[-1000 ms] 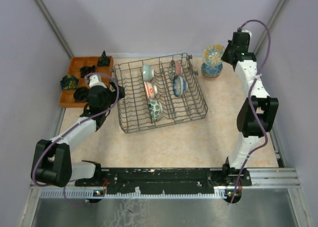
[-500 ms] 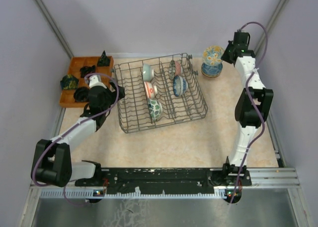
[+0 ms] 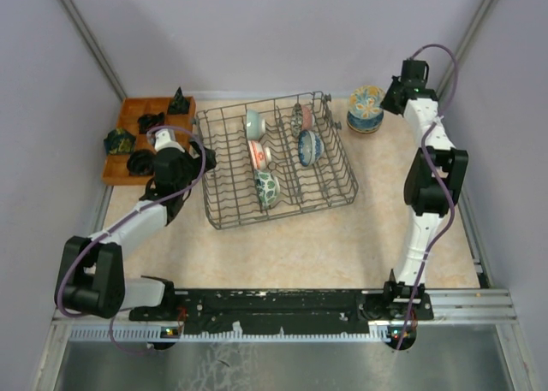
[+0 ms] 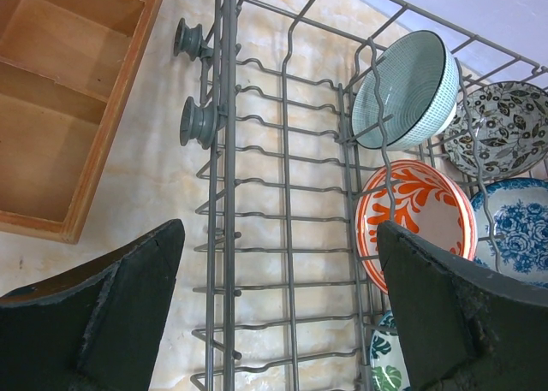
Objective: Unload the bowls from the dish rack
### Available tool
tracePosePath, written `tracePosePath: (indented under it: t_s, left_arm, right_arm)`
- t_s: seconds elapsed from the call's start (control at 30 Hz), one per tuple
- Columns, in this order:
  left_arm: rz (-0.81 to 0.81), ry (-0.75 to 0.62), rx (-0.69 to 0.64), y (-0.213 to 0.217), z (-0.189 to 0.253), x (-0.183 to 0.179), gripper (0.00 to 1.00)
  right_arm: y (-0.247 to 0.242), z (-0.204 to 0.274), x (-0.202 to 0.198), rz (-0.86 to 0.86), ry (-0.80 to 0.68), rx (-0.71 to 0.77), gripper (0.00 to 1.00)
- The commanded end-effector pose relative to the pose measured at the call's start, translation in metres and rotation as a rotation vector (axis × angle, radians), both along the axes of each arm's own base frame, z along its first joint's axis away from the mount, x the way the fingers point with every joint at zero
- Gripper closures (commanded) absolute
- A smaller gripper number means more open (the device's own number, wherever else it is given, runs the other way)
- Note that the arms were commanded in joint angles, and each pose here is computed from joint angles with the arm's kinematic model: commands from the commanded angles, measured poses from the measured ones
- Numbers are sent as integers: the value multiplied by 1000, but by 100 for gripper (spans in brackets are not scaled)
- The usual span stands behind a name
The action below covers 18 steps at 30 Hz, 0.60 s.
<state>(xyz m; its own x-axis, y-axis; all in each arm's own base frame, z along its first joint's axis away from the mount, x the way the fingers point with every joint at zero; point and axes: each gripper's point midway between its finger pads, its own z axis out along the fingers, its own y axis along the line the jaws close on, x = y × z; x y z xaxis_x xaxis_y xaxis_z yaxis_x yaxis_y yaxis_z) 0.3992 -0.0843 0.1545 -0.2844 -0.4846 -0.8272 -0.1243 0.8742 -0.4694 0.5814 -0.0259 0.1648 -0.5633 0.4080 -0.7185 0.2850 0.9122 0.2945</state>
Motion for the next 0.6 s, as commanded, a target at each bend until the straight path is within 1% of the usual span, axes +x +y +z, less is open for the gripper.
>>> tracePosePath:
  t_s: [0.0,0.57]
  left_arm:
    - [-7,-18,-13,-3,2,3,1]
    - [-19,-29,-14,-5,5,4,1]
  right_arm:
    - [-4,33,18,2,-124,24,100]
    - [-8,3,18,14,-77,62,100]
